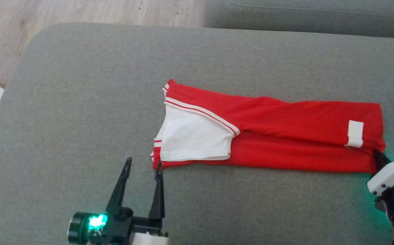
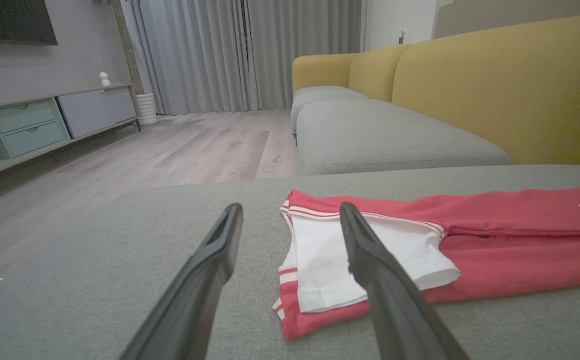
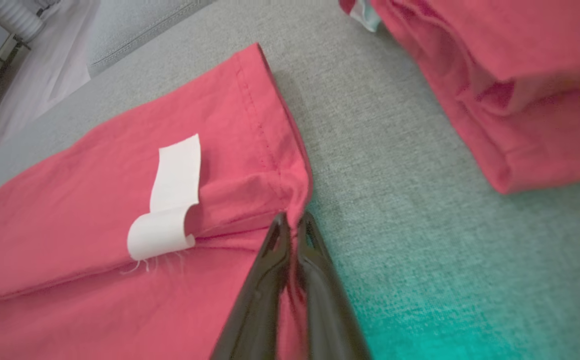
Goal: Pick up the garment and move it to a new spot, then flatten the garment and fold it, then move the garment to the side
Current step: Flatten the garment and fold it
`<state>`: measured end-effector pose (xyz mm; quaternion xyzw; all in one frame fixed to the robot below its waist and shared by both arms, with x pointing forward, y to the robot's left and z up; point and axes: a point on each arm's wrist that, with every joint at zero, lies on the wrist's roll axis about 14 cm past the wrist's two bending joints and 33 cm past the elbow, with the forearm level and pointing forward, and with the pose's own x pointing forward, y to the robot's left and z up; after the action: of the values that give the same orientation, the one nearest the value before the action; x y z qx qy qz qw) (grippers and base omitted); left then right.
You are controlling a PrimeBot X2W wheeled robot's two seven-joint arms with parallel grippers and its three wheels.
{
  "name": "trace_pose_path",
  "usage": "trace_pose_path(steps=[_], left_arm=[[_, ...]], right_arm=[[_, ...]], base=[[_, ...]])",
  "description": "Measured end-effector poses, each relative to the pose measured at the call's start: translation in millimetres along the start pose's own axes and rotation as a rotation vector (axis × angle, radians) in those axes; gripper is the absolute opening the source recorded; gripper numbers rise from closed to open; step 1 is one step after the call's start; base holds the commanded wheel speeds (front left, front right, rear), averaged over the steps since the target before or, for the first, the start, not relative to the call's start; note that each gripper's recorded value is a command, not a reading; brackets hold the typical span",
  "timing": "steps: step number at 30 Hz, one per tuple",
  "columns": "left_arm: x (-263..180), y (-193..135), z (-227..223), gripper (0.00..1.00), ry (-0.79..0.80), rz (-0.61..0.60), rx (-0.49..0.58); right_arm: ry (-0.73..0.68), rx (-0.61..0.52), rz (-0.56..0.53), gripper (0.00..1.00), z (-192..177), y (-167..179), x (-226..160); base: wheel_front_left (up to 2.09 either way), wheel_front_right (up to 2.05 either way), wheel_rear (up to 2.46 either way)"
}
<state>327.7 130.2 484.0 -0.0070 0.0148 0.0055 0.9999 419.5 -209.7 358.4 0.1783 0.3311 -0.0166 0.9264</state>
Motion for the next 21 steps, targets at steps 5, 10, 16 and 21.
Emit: trace_pose_path(steps=[5,10,16,21], left_arm=[[3.1,-4.7,-2.1,1.0,0.002,-0.024,0.002],[5.3,-10.7,-4.7,1.0,0.007,-0.048,0.003],[9.9,-13.6,-4.3,1.0,0.003,-0.064,-0.003],[6.4,-17.9,-4.0,1.0,-0.001,-0.079,-0.004]], right_arm=[[-0.052,-0.001,-0.006,0.0,13.1,-6.6,-7.9],[-0.132,-0.007,-0.05,0.0,42.9,-32.4,-20.2],[-0.239,-0.008,-0.037,0.0,83.2,-38.5,-38.8],[-0.331,-0.038,0.134,0.0,110.3,25.3,-50.9]], base=[[0.0,0.0,0.0],[0.0,0.0,0.0],[0.0,0.0,0.0],[0.0,0.0,0.0]])
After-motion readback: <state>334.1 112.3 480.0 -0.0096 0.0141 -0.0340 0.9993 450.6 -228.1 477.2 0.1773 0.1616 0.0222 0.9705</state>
